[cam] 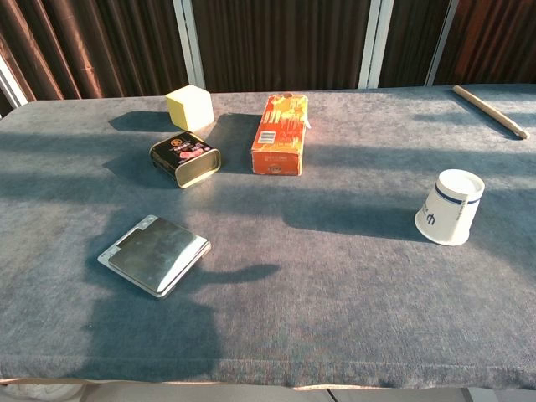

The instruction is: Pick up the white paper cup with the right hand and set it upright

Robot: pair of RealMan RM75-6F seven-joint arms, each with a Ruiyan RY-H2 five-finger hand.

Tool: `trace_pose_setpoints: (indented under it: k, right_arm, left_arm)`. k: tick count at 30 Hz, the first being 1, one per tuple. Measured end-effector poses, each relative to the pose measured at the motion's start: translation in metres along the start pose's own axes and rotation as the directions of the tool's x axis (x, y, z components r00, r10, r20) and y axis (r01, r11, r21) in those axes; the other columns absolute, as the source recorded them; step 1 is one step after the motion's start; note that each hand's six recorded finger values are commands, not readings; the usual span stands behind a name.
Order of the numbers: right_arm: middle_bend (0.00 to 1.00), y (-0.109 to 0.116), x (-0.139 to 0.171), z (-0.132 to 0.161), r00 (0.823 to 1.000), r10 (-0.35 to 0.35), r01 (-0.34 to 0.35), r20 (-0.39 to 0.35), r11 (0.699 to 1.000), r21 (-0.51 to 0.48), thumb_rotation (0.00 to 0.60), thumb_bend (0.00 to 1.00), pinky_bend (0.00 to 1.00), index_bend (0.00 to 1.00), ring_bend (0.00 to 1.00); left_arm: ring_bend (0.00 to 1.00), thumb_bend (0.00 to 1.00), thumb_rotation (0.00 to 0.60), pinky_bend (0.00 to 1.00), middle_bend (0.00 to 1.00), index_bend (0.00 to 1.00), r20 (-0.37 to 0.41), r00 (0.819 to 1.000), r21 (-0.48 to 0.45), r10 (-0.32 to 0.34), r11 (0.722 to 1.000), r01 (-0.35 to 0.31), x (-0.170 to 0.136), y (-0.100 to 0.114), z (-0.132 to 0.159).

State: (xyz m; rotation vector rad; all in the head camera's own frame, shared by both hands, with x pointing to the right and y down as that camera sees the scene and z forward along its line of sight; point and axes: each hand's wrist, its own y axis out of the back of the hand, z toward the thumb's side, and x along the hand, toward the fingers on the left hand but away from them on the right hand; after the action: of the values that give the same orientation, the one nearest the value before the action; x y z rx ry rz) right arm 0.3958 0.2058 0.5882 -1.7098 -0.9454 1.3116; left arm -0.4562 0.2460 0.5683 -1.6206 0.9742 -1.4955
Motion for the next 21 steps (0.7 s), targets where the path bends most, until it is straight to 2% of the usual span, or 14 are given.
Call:
trace_pose_setpoints:
  k: [8,15,21]
  right_arm:
    - [0.0,-0.002,-0.003,-0.001,1.0,0.009,-0.009,0.002,1.0,-0.012,0.6,0.16,0.16,0.0,0.0]
    - [0.0,-0.011,-0.022,0.001,0.999,0.024,-0.026,-0.028,0.997,-0.079,0.6,0.16,0.16,0.0,0.0]
    - [0.0,-0.03,-0.049,0.016,0.993,0.09,-0.097,-0.082,0.991,-0.095,0.6,0.16,0.16,0.03,0.0]
  left_arm:
    - [0.0,0.38,0.6,0.27,0.0,0.12,0.006,1.0,-0.009,-0.011,1.0,0.011,0.003,-0.001,0.001]
    - [0.0,0.38,0.6,0.28,0.0,0.13,0.011,1.0,-0.019,-0.02,1.0,0.021,0.004,-0.002,0.001]
    - [0.0,0.38,0.6,0.28,0.0,0.14,0.014,1.0,-0.031,-0.017,0.999,0.018,0.004,0.0,0.0]
